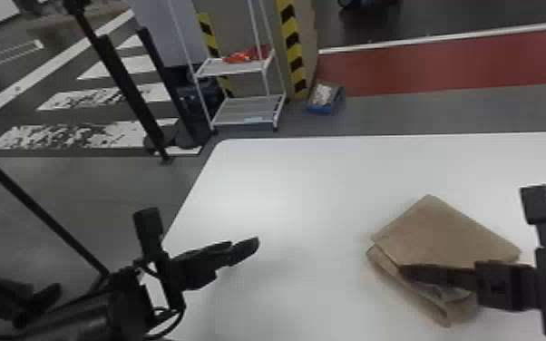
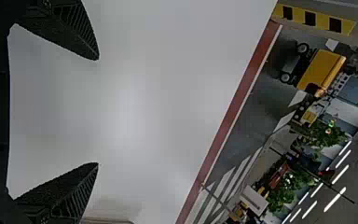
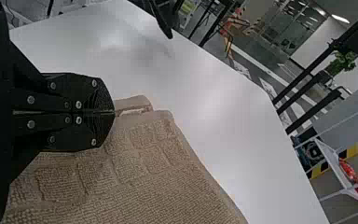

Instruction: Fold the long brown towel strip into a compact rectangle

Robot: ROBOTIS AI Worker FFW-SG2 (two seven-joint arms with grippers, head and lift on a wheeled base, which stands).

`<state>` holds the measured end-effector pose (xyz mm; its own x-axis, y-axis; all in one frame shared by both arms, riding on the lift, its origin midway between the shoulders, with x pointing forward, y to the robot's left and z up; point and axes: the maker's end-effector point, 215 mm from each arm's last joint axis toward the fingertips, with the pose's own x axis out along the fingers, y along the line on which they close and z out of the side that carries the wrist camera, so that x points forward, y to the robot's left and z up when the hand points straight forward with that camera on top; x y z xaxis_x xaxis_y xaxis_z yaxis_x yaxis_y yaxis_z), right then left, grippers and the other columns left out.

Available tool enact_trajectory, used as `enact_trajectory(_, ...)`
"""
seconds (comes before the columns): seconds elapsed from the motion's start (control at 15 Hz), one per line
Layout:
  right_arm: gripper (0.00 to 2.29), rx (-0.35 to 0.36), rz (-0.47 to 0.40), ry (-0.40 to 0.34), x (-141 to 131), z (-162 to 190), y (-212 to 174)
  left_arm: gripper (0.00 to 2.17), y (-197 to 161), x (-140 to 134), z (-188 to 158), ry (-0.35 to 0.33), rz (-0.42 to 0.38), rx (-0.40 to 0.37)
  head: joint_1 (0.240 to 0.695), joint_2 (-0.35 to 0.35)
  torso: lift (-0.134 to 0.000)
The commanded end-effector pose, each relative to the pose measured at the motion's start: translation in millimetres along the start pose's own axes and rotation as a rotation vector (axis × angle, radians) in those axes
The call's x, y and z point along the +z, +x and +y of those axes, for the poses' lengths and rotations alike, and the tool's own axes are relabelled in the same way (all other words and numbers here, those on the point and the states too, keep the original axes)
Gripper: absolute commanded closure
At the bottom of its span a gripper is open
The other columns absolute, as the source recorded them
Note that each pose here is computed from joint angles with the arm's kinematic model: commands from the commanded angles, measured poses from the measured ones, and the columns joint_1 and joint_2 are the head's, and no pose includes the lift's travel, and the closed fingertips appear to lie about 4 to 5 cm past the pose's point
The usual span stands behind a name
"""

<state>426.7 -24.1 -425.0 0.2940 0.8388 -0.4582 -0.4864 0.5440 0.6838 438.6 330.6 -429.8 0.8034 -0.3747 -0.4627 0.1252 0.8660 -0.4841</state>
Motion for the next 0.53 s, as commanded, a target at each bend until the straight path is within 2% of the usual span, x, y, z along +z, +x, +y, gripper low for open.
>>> enact_trajectory(0.0,2.05,0.012,0.023,0.021,-14.2,11.1,-6.7,0.07,0.7,-0.2,-0.5,0.000,0.001,-0.001,0.695,0.350,-0.120)
enact_trajectory(0.2,2.05,-0.026,0.042,0.028,-26.6,-1.8,-28.9,0.07,1.7,-1.8,-1.8,-0.001,0.005,-0.003,0.695,0.350,-0.120)
enact_trajectory(0.47,2.05,-0.135,0.048,0.071,-29.1,-40.2,-68.1,0.07,0.7,-2.0,-1.3,0.000,0.004,-0.002,0.695,0.343,-0.120)
